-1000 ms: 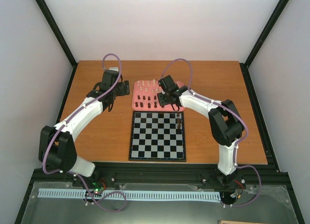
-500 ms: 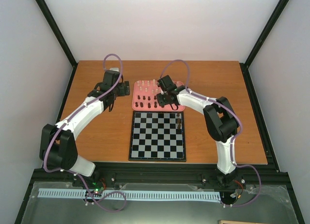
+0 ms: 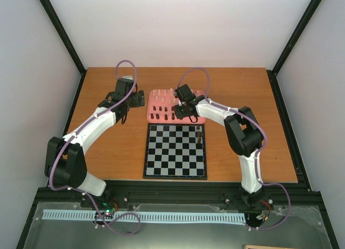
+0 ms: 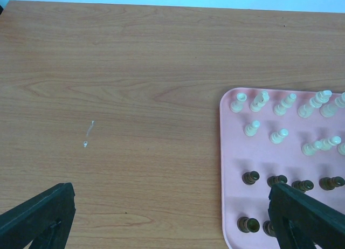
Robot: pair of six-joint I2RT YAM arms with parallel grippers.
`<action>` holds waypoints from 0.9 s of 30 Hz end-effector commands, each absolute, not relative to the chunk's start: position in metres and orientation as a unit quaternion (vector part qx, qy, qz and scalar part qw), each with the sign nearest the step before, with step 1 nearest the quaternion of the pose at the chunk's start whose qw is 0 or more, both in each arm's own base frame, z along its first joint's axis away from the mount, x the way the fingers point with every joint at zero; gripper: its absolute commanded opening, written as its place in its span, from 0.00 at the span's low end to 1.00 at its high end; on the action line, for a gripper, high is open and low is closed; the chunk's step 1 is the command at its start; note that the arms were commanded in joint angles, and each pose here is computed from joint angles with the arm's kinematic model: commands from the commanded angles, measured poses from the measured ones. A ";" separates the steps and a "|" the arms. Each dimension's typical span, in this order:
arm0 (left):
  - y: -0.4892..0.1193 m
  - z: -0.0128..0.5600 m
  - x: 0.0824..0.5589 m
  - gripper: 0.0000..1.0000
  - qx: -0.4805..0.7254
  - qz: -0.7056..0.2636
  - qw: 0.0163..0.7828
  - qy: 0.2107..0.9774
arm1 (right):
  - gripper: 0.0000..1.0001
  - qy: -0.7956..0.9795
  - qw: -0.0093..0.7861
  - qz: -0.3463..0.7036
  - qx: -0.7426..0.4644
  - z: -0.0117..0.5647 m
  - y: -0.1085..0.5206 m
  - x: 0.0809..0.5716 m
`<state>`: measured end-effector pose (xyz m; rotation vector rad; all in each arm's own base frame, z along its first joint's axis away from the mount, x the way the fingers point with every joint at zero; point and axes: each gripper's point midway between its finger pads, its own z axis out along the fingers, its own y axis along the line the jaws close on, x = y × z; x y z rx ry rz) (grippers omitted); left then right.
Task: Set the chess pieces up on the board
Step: Adjust the chess piece in the storage box.
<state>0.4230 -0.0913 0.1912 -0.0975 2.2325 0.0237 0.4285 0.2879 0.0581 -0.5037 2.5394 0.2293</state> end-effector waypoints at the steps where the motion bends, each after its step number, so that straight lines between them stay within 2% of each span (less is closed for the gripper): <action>1: -0.090 0.208 0.430 1.00 -0.048 0.009 0.457 0.888 | 0.38 0.940 0.269 0.088 -0.189 0.061 0.290 0.433; 8: -0.091 0.208 0.430 1.00 -0.047 0.008 0.456 0.889 | 0.43 0.935 0.288 0.084 -0.188 0.076 0.289 0.437; 21: -0.091 0.207 0.431 1.00 -0.047 0.010 0.455 0.889 | 0.43 0.918 0.314 0.092 -0.225 0.110 0.316 0.421; 27: -0.090 0.207 0.430 1.00 -0.048 0.011 0.456 0.889 | 0.43 0.917 0.308 0.094 -0.234 0.109 0.323 0.415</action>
